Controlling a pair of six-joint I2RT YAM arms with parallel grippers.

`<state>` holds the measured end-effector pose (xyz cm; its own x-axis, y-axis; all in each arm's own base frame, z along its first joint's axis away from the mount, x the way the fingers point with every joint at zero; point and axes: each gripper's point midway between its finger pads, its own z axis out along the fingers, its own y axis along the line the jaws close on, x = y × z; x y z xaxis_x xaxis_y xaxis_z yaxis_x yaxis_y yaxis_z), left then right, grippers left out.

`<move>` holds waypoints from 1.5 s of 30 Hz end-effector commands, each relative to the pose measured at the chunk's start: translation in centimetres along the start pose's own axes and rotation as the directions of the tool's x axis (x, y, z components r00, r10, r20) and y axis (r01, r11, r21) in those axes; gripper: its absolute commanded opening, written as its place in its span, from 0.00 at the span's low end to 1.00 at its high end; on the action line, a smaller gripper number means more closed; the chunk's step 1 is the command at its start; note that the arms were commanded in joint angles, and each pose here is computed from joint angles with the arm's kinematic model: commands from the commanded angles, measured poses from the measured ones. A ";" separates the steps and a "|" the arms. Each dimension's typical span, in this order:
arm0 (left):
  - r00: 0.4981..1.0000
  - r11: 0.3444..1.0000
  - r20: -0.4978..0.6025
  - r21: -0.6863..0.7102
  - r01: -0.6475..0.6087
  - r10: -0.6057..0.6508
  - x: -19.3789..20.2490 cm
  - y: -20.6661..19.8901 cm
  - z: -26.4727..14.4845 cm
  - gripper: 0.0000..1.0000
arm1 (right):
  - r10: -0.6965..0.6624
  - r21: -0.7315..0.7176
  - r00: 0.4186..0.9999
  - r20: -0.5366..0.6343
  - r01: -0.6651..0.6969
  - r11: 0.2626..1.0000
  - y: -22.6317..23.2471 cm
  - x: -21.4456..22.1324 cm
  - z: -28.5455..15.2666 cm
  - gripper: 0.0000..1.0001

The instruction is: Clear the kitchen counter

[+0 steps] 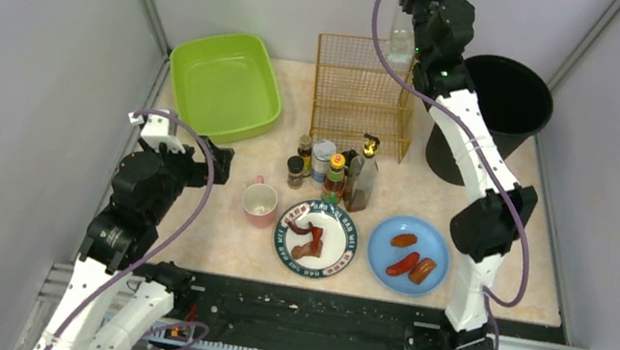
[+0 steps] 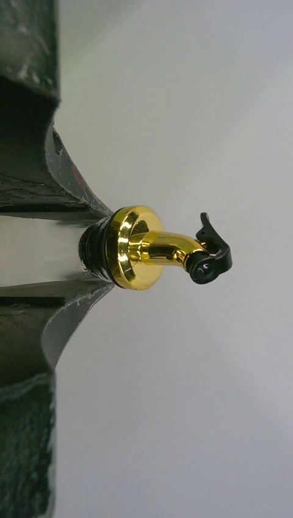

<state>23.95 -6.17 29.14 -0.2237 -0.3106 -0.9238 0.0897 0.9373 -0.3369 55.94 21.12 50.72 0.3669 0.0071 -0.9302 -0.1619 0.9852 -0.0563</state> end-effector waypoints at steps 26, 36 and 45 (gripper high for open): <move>1.000 0.998 0.013 -0.064 0.003 -0.002 -0.4 1.6 0.9 0.98 | 0.118 -0.044 0.990 0.076 -0.115 0.992 -1.9 6.9 4.8 0.00; 1.000 0.998 0.012 -0.059 0.012 -0.011 -0.4 1.6 1.0 0.98 | 0.137 -0.049 0.991 -0.006 -0.137 0.989 -1.3 12.8 2.9 0.00; 1.000 0.998 0.009 -0.056 0.013 -0.013 -0.3 1.6 1.1 0.98 | 0.125 -0.036 0.989 -0.076 -0.128 0.991 -1.2 16.9 1.1 0.00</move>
<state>24.83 -4.57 28.25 -0.2323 -0.3212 -0.9181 0.0155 0.9426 -0.3337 65.10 20.92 28.88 0.1306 0.0516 -0.9901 -0.2334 0.9722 0.0199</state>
